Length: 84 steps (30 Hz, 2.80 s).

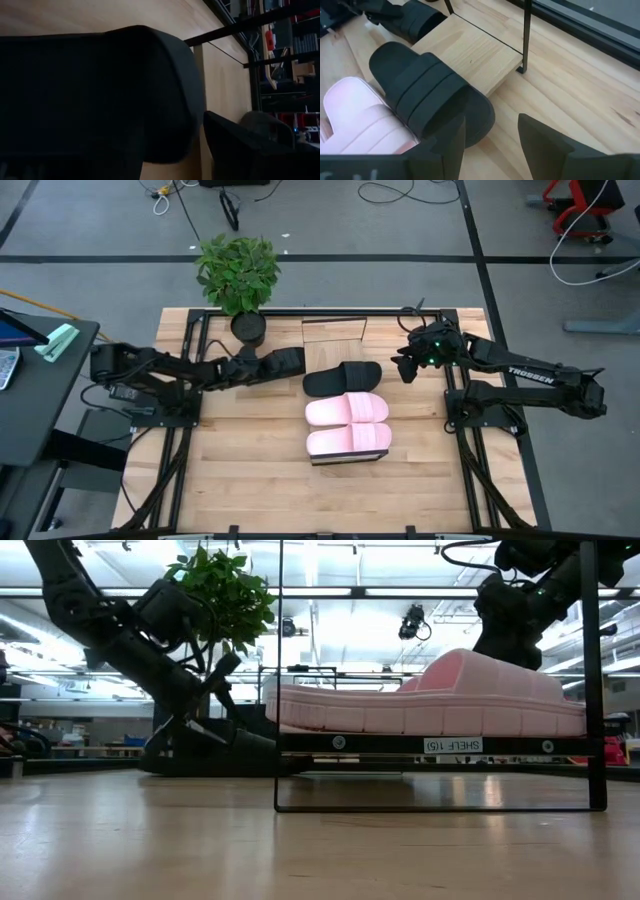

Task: Pick and place slides into the shelf
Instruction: Put the black slide on the shelf

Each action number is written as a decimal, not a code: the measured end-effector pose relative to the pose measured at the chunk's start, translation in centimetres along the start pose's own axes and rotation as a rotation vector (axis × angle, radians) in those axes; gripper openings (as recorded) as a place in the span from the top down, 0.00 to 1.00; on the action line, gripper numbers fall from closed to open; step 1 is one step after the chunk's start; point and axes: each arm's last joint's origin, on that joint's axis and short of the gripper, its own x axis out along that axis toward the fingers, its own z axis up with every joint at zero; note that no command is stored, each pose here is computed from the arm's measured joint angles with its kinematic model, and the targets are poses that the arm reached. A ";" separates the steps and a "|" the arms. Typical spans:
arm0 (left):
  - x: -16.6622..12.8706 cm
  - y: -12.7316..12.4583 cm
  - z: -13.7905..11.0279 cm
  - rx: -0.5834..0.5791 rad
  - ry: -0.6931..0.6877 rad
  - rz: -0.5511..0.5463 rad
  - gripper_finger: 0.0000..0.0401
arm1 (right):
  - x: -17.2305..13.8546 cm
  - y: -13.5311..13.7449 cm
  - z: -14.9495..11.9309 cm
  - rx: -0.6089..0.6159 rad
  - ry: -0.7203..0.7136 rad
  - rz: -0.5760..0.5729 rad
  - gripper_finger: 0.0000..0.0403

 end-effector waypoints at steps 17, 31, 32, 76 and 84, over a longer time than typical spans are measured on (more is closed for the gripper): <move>0.6 0.2 0.0 0.026 -0.066 -0.004 0.71 | 0.0 0.0 0.0 0.008 0.000 0.000 0.53; 0.6 0.1 0.2 0.110 -0.130 0.007 0.96 | 0.0 -0.1 0.0 0.010 -0.010 -0.027 0.53; 0.6 0.1 0.2 0.118 -0.130 0.007 0.97 | 0.0 -0.1 0.0 0.016 -0.010 -0.026 0.53; -8.3 -1.8 -2.9 0.234 -0.247 -0.076 0.98 | 0.0 -0.1 0.0 0.026 -0.009 -0.028 0.53; -9.4 -3.7 -3.4 0.162 -0.268 -0.244 0.98 | 0.0 -0.1 0.0 0.034 -0.009 -0.027 0.53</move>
